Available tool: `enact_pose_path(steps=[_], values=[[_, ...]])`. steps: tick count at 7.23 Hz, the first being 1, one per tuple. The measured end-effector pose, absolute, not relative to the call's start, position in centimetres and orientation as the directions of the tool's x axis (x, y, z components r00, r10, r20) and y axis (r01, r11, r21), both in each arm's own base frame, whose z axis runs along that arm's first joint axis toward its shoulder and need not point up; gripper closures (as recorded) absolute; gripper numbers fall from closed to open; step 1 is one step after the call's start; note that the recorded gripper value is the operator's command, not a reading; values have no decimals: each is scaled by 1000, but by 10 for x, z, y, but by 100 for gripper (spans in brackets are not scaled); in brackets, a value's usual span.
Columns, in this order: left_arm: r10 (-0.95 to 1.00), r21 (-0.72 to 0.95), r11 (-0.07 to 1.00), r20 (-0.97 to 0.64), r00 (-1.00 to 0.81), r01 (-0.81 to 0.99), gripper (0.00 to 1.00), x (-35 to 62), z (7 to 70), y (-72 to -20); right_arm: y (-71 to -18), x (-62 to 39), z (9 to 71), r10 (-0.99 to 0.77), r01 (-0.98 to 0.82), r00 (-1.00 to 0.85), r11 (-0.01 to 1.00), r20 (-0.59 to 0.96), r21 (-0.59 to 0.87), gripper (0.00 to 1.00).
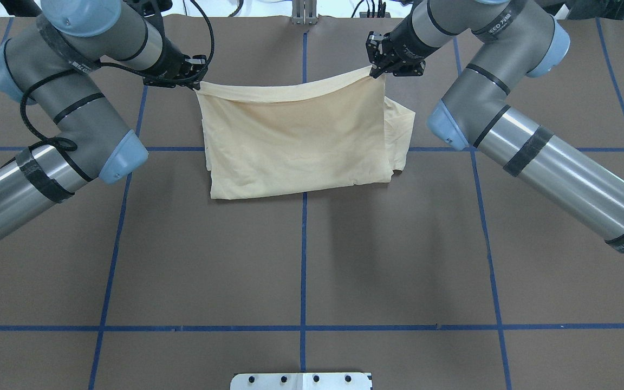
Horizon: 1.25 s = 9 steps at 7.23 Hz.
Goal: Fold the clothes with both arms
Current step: 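Lift the hem with both grippers and fold it toward the collar, then lower the hem onto the collar and open both grippers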
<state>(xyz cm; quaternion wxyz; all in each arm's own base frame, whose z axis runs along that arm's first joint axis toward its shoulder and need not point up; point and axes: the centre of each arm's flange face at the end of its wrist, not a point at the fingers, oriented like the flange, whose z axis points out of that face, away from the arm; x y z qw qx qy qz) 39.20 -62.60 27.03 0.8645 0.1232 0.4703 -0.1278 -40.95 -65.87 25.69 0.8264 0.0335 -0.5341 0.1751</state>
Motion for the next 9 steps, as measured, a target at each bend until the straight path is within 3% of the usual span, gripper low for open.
enact_pose_path(steps=[9], values=[[-132, 91, 931, -819, 558, 353, 100, 469, 317, -625, -649, -463, 314, 294, -329, 453, 933, 842, -149, 100]])
